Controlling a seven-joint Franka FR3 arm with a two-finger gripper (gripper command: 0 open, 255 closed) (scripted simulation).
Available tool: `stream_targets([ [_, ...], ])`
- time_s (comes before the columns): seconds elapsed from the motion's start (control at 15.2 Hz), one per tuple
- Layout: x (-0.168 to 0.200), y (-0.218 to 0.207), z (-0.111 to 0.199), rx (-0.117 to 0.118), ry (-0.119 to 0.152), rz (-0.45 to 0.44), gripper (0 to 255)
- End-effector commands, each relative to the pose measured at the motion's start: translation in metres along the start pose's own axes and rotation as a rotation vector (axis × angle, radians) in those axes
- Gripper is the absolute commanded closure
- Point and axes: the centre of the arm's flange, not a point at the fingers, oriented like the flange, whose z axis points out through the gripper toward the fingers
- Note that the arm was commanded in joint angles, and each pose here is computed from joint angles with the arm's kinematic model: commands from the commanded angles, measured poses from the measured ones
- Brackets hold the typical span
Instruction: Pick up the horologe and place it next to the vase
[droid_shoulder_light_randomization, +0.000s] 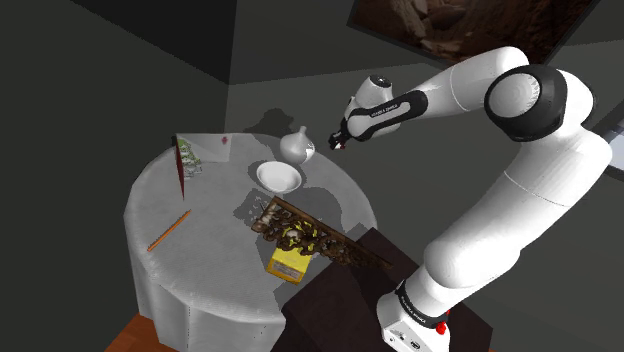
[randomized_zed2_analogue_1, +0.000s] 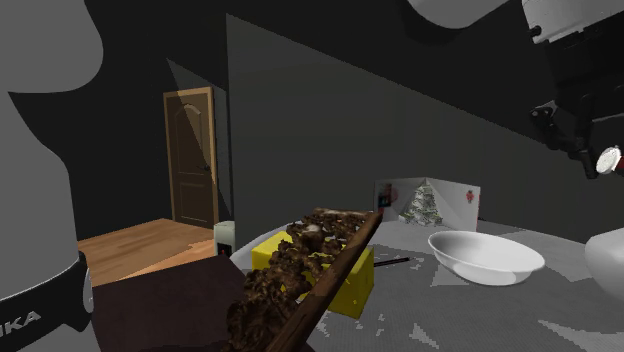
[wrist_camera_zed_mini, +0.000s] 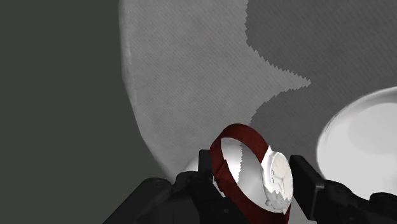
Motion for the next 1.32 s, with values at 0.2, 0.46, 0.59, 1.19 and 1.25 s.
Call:
stream_targets([
  [0.2,-0.008,-0.006,0.024,0.000,0.001,0.000,255],
  [0.46,-0.014,-0.011,0.044,0.000,0.001,0.000,255],
  [0.59,-0.017,-0.013,0.054,0.000,0.001,0.000,255],
  [1.19,-0.032,-0.024,0.098,0.000,0.001,0.000,255],
  [1.25,-0.033,-0.026,0.103,0.000,0.001,0.000,255],
])
